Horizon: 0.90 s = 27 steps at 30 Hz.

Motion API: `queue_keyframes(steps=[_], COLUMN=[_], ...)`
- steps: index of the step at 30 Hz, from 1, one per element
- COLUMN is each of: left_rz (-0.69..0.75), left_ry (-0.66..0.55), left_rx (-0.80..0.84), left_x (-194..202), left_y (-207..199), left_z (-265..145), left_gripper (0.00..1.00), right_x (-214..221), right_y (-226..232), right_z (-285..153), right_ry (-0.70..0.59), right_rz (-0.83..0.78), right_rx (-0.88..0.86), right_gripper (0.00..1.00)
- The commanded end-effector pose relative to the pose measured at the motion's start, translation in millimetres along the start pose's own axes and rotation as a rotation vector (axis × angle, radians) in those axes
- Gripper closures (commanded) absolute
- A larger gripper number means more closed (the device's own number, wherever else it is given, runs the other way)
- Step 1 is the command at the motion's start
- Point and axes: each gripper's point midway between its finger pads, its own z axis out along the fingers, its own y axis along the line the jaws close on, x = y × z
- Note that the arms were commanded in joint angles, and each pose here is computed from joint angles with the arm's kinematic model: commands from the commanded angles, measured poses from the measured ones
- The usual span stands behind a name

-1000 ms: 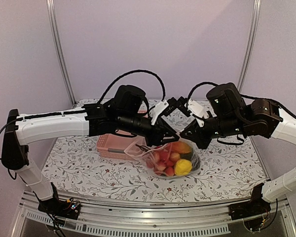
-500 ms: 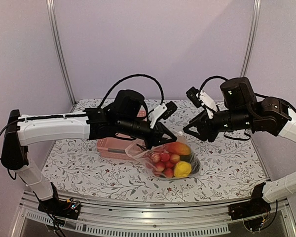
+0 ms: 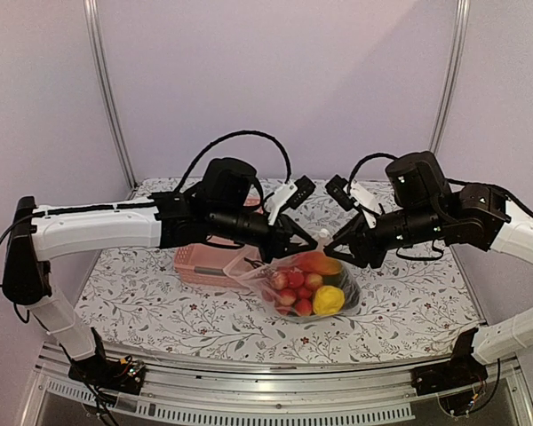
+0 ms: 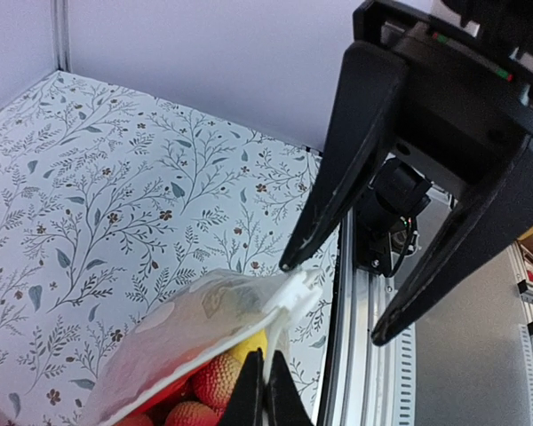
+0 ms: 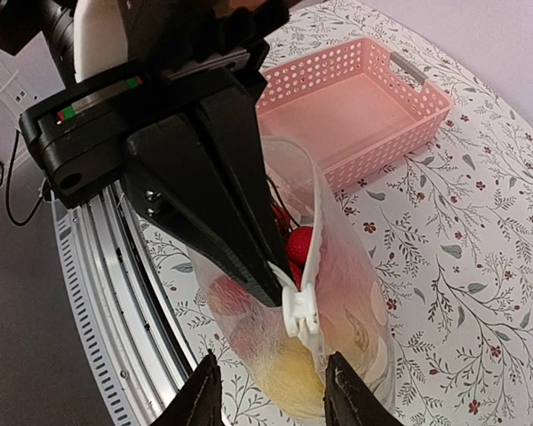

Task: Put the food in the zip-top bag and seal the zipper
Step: Pass from the left arm to the right

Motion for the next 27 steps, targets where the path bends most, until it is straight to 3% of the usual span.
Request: queue_keyframes(steps=[1,15,27], left_rz=[0.011,-0.003,-0.013], left_ry=[-0.065,-0.059,-0.036], left_rx=[0.02,0.063,0.051], left_x=[-23.2,-24.6,-20.0], left_y=[-3.8,-6.2,-2.2], left_z=[-14.2,-18.4,-17.6], left_gripper=[1.0,1.0,1.0], right_x=[-9.5,-2.5,-16.0], right_y=[-3.6,-11.4,-4.9], right_z=[6.6,15.6,17.3], right_ry=[-0.031,-0.028,-0.048], right_rz=[-0.021,-0.069,-0.101], right_rx=[0.013,0.013,-0.021], right_gripper=[0.63,0.71,0.98])
